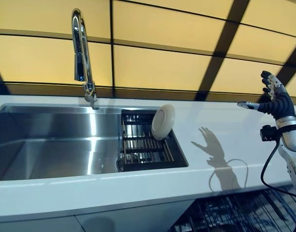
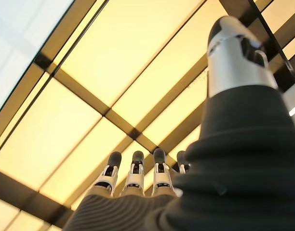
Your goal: Take plates into dishwasher
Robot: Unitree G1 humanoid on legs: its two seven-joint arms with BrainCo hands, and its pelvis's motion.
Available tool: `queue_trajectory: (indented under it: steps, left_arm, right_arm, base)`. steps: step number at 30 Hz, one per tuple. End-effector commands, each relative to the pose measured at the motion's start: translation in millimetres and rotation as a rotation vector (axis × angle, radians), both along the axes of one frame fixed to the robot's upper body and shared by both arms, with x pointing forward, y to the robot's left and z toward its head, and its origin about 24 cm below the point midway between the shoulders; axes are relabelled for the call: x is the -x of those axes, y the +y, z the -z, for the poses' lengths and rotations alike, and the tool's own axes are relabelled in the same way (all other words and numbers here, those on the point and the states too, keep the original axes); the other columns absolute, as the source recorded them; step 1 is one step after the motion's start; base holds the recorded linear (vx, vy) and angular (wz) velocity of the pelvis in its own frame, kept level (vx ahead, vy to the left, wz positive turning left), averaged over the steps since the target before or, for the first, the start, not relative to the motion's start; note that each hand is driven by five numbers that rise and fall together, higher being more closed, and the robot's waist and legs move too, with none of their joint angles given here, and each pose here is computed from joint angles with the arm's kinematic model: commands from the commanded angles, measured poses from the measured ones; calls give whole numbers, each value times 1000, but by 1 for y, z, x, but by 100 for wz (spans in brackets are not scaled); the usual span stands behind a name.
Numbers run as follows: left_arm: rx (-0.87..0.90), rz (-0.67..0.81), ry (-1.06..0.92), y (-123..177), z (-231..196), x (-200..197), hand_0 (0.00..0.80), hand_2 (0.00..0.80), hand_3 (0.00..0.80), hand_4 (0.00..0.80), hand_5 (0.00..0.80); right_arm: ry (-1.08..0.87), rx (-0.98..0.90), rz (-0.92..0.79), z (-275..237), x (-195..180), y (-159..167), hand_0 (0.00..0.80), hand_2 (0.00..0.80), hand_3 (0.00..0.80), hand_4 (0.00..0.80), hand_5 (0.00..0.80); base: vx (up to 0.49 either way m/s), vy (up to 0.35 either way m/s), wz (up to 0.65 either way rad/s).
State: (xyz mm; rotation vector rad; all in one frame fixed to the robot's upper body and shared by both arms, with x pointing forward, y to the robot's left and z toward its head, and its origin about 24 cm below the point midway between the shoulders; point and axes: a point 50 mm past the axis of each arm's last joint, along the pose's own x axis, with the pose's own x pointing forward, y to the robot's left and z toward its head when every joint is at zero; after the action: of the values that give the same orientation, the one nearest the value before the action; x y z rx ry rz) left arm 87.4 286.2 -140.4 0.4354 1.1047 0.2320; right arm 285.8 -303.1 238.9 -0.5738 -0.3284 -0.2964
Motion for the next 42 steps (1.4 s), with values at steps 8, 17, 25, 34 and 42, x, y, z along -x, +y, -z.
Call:
queue_trajectory:
  steps: [8,17,25,34,42]
  left_arm:
    - [35,52,-116,-13,-4,-17,0,0,0,0,0]
    - [53,64,-92,-19,-1,-15,0,0,0,0,0]
    - [58,74,-111,-20,-3,-26,0,0,0,0,0]
    - [59,81,-101,-21,-4,-33,0,0,0,0,0]
    - [52,85,-96,-20,-4,-32,0,0,0,0,0]
  right_arm:
    - [-79,18,-43,-50,-13,16,0,0,0,0,0]
    - [47,-107,-89,-16,-34,31,0,0,0,0,0]
    - [198,-359,-238,19,-49,54,0,0,0,0,0]
    - [323,-711,-323,64,-53,79,0,0,0,0,0]
    - [335,-843,-277,73,-54,75,0,0,0,0,0]
  base:
    - [23,-113,29]
    - [26,15,19]
    - [-9,51,2]
    - [-6,23,-1]
    - [0,0,0]
